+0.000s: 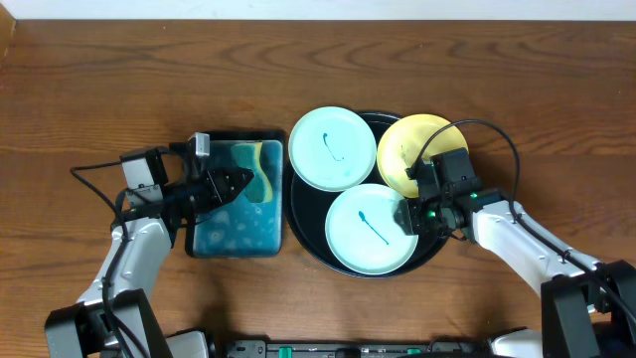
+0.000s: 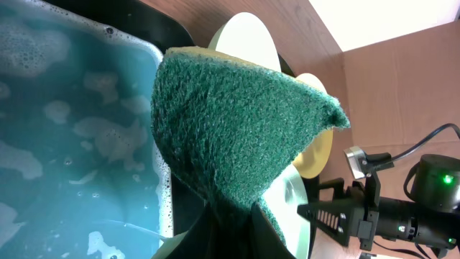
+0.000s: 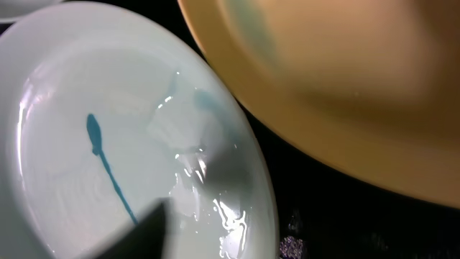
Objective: Clean dirty plates on tray and stack at the side
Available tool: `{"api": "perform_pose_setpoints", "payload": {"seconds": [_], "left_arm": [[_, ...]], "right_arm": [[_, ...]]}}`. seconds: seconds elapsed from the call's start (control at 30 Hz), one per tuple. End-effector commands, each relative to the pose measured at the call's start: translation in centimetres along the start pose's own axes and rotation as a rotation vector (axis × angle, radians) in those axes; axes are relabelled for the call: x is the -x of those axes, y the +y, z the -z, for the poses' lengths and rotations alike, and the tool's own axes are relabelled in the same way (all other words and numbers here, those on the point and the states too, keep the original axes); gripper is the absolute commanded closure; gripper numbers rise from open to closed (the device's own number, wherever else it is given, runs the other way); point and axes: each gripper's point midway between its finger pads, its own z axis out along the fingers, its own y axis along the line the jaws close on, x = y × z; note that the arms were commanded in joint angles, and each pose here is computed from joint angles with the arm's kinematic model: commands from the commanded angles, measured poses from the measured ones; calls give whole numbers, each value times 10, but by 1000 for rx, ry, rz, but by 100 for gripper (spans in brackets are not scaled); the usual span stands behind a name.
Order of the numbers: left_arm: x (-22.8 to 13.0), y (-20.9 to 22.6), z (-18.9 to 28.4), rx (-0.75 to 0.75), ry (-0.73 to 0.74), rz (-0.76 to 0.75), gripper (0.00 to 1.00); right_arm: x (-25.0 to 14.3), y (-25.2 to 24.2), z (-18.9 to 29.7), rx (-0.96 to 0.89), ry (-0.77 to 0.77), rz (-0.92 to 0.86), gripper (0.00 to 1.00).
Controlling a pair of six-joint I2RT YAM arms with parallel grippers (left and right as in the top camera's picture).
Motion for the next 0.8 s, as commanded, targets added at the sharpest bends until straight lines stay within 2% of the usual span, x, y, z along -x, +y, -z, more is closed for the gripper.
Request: {"api": "perform_pose_setpoints", "payload": {"seconds": [0.0, 0.07, 0.67, 0.77], "left_arm": [[-1, -3, 0, -24, 7, -19, 92], [-1, -3, 0, -24, 8, -18, 93], [-2, -1, 0, -15, 9, -14, 93], [-2, -1, 0, -15, 9, -13, 92]], "right_arm": [[-5, -3, -3, -6, 20, -15, 80], [-8, -3, -3, -9, 33, -32, 99], [-13, -4, -2, -13, 52, -59, 99], [-13, -4, -2, -12, 52, -60, 89]]}}
